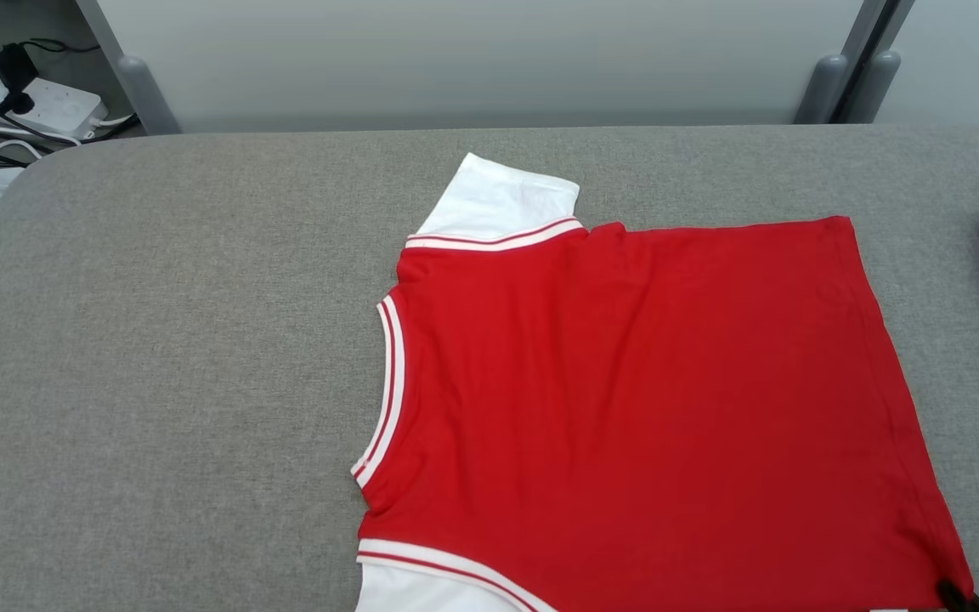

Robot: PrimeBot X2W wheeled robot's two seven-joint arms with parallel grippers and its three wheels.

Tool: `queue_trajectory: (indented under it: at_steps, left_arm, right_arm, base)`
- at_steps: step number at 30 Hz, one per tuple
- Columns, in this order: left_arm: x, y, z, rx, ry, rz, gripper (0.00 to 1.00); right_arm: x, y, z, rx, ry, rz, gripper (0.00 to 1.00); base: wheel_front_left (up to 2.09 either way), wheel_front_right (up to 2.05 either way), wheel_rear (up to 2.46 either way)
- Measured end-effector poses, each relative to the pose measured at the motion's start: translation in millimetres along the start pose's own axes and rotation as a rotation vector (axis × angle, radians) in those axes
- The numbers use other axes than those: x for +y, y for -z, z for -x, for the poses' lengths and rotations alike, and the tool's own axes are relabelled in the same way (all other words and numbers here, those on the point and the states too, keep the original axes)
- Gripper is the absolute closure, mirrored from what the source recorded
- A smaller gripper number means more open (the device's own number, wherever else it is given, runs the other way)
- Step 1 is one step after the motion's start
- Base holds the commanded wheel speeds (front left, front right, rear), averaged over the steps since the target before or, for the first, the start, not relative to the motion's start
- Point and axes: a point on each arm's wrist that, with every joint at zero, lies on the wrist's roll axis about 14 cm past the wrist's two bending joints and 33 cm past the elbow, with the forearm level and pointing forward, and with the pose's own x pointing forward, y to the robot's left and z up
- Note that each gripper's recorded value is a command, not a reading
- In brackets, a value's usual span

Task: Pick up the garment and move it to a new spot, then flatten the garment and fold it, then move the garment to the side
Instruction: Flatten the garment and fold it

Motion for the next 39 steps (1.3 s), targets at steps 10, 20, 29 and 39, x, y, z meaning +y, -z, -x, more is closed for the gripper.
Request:
queue_trajectory:
  at_steps: [10,20,29,39]
  left_arm:
    - [-5.4,-35.1,21.4,-0.116,0.033,0.04,1.0]
    - [-16.5,-92.2,-6.5,-0.284,0.101,0.068,1.0]
    - [-20.5,-126.0,-37.4,-0.355,0.118,0.036,1.0]
    - [-16.1,-151.7,-70.9,-0.39,0.123,-0.006,1.0]
  right_arm:
    - [-5.6,-19.4,16.0,-0.027,0.031,0.007,1.0]
    - [1.0,-40.8,2.9,-0.037,0.049,-0.014,1.0]
    - [3.5,-73.7,-31.3,-0.043,0.051,0.032,1.0]
    - [17.1,-74.9,-70.8,0.031,0.017,0.059,1.0]
  base:
    - [0.0,0.0,0.0]
    - [0.0,0.0,0.0]
    - [0.0,0.0,0.0]
    - [0.0,0.0,0.0]
